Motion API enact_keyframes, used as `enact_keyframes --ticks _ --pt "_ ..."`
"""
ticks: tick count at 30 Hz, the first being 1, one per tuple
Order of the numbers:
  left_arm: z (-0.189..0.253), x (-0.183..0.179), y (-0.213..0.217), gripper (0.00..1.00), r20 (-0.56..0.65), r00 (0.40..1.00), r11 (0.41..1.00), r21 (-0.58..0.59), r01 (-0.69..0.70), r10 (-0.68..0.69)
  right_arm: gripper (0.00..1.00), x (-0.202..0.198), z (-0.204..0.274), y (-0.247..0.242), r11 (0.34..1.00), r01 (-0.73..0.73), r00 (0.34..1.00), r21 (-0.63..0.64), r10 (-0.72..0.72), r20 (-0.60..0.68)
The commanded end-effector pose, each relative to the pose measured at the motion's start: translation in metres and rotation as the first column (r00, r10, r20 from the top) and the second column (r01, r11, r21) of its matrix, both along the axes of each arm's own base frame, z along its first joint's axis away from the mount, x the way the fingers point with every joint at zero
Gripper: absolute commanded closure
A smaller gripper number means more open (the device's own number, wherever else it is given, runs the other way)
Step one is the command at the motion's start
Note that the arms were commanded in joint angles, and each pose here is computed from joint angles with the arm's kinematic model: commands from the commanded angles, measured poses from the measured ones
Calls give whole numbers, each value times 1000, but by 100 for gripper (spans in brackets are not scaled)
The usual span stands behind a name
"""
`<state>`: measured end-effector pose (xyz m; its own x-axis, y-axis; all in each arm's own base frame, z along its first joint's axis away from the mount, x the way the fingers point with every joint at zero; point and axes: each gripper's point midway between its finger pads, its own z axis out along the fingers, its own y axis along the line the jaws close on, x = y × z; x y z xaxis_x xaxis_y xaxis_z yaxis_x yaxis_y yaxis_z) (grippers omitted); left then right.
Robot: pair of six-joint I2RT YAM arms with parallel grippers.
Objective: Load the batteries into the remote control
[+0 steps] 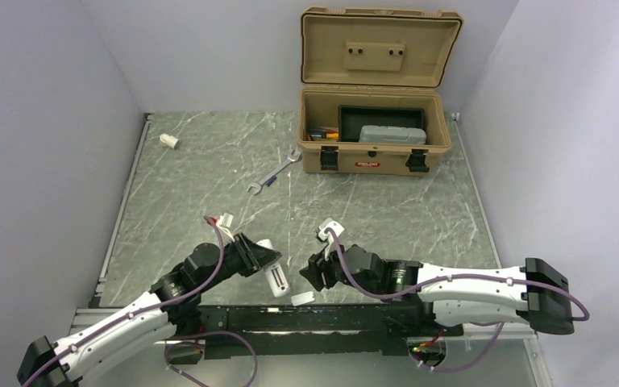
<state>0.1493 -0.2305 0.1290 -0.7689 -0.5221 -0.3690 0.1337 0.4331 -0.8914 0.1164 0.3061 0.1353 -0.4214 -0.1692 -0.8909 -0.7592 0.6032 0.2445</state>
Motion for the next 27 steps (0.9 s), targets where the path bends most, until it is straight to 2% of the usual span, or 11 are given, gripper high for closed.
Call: enact_keyframes --ticks 1,5,9,14,21,27 --pt "23 4 -1 100 42 999 1000 -18 -8 9 45 0 16 14 999 -37 999 39 36 28" --pt "21 3 1 100 35 999 1000 -21 -14 15 44 -19 -6 16 975 -211 975 -75 216 56" --pt "23 3 3 100 39 999 1000 -15 -17 17 43 -33 -32 14 911 -349 928 -218 368 53" --pt "21 0 5 100 28 999 1000 0 -15 15 45 -41 -36 15 830 -464 852 -310 514 102" --pt "16 4 10 100 26 998 999 9 -53 53 49 -67 -42 11 695 -631 713 -346 695 97" --pt "13 5 10 100 19 998 998 8 -56 56 43 -86 -52 15 617 -709 623 -340 775 108"
